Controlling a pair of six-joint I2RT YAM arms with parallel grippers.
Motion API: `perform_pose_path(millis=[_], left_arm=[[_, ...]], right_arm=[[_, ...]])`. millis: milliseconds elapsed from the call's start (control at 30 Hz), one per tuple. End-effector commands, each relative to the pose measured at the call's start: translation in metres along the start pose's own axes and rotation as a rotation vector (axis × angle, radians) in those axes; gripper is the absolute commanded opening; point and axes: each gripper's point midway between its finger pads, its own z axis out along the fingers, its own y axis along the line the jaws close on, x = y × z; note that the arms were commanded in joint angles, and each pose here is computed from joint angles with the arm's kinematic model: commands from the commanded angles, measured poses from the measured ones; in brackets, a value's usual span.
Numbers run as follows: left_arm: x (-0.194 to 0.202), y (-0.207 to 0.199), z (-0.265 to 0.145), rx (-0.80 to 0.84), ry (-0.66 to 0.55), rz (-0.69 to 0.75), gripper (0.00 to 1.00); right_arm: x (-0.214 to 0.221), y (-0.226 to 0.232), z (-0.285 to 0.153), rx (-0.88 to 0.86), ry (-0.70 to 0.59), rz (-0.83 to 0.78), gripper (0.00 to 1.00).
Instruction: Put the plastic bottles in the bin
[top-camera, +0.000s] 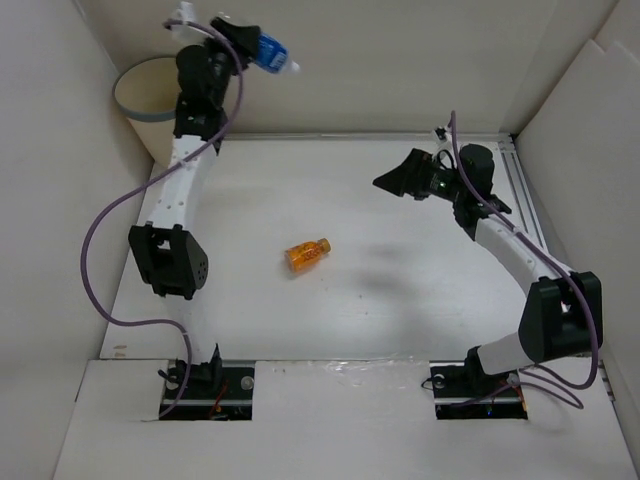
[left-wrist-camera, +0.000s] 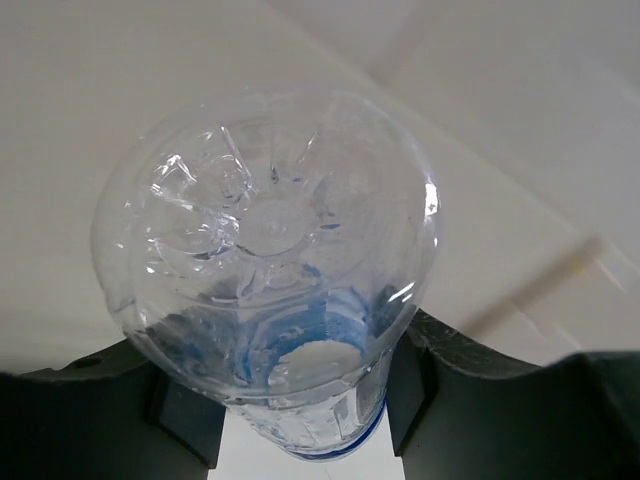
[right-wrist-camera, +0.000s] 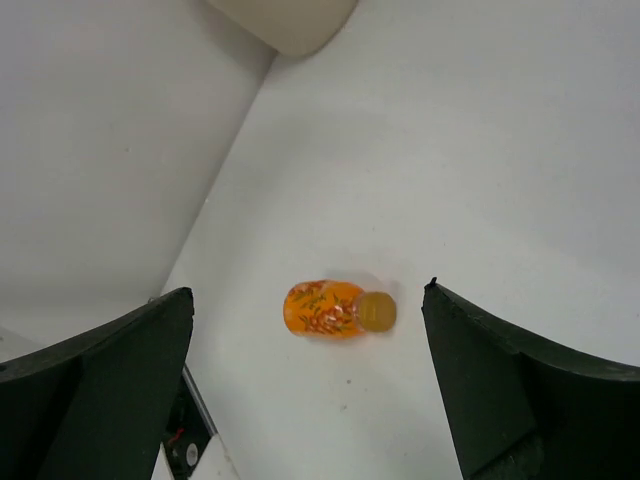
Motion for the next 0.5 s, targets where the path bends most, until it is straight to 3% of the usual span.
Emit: perform_pose_path(millis=[0,100,233,333,467], left_arm=[[-0.120,0.054,-0.013,-0.232,-0.316,0.081,0.00],[-0.175,0.081,-0.034,-0.375,-0.509,0.148,0.00],[-0.225,0.133,-0.066,-0.552,-0.672,0.211,0.00],[-0.244,0.173,-0.089,-0.664,-0.748,0.232,0.00],[-0.252,0.215,-0.096,-0.711,-0.758,0.253,0.00]], right_arm=[[0.008,0.008,-0.001,-0.023,0.001,-0.054,1.00],[0.023,0.006,0.002,-0.018,0.031,-0.058,1.00],[0.048,0.011,0.007,-0.024,0.075,-0.055,1.00],[0.075,0.021,0.014,-0.052,0.129,-0.083,1.00],[0.089,0.022,0.015,-0.055,0.159,-0.072,1.00]])
